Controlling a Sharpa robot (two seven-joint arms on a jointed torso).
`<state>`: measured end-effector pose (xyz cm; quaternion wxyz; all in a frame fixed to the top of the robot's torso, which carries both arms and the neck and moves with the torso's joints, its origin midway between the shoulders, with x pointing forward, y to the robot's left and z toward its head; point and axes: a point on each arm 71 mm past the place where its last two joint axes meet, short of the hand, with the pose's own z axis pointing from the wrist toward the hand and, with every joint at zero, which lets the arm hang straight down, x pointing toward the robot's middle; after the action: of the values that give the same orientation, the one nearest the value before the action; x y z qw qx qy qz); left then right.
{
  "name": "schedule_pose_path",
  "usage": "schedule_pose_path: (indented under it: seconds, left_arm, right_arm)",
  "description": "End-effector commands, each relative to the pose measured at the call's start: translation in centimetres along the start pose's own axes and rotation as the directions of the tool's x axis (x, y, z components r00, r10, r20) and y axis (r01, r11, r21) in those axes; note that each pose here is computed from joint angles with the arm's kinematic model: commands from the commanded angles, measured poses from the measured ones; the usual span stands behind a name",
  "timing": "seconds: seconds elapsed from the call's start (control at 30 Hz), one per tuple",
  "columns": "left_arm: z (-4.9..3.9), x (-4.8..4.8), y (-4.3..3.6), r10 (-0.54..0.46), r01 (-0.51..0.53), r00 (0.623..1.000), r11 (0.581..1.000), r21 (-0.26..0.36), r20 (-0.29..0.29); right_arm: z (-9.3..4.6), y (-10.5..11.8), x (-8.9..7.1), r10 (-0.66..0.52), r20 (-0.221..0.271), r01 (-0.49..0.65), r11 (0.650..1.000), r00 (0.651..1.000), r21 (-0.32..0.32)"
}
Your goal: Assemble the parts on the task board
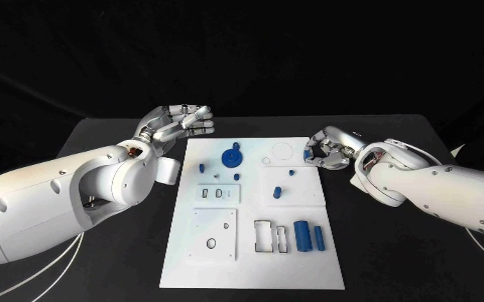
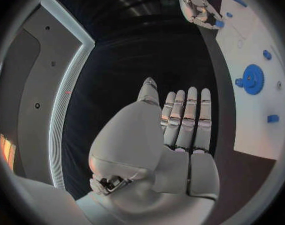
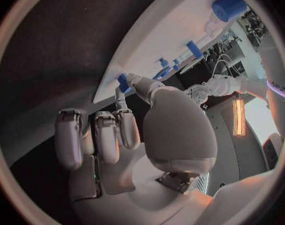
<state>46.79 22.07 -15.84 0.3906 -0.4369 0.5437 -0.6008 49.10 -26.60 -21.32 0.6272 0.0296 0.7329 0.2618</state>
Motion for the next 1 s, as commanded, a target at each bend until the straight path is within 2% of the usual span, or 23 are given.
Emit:
schedule_pose_path:
  seconds: [0.03, 0.27, 0.53, 0.8, 1.0]
  left_arm:
    - [0.04, 0.13, -0.11, -0.007, 0.007, 1.0, 1.0, 0.008, -0.015]
    - [0.09, -0.07, -0.08, -0.005, 0.005, 1.0, 1.0, 0.008, -0.009]
    - [0.3, -0.41, 0.03, -0.001, 0.001, 1.0, 1.0, 0.007, 0.0]
    - [0.96, -0.33, 0.31, 0.0, 0.0, 1.0, 1.0, 0.006, 0.004]
    - [1.61, 0.14, 0.63, -0.001, 0.001, 1.0, 1.0, -0.003, 0.002]
  right_arm:
    - [-0.2, 0.2, -0.4, -0.021, 0.066, 0.02, 1.0, 0.998, 0.021]
    - [-0.7, 2.2, -0.1, 0.0, 0.067, 0.0, 1.0, 0.998, 0.012]
    - [-0.5, 7.2, 0.8, -0.002, 0.04, 0.004, 0.999, 0.999, -0.051]
    - [0.5, 11.9, 2.8, 0.004, -0.011, -0.005, 0.991, 1.0, -0.137]
    - [1.2, 14.7, 5.2, 0.001, -0.062, -0.013, 0.982, 0.998, -0.189]
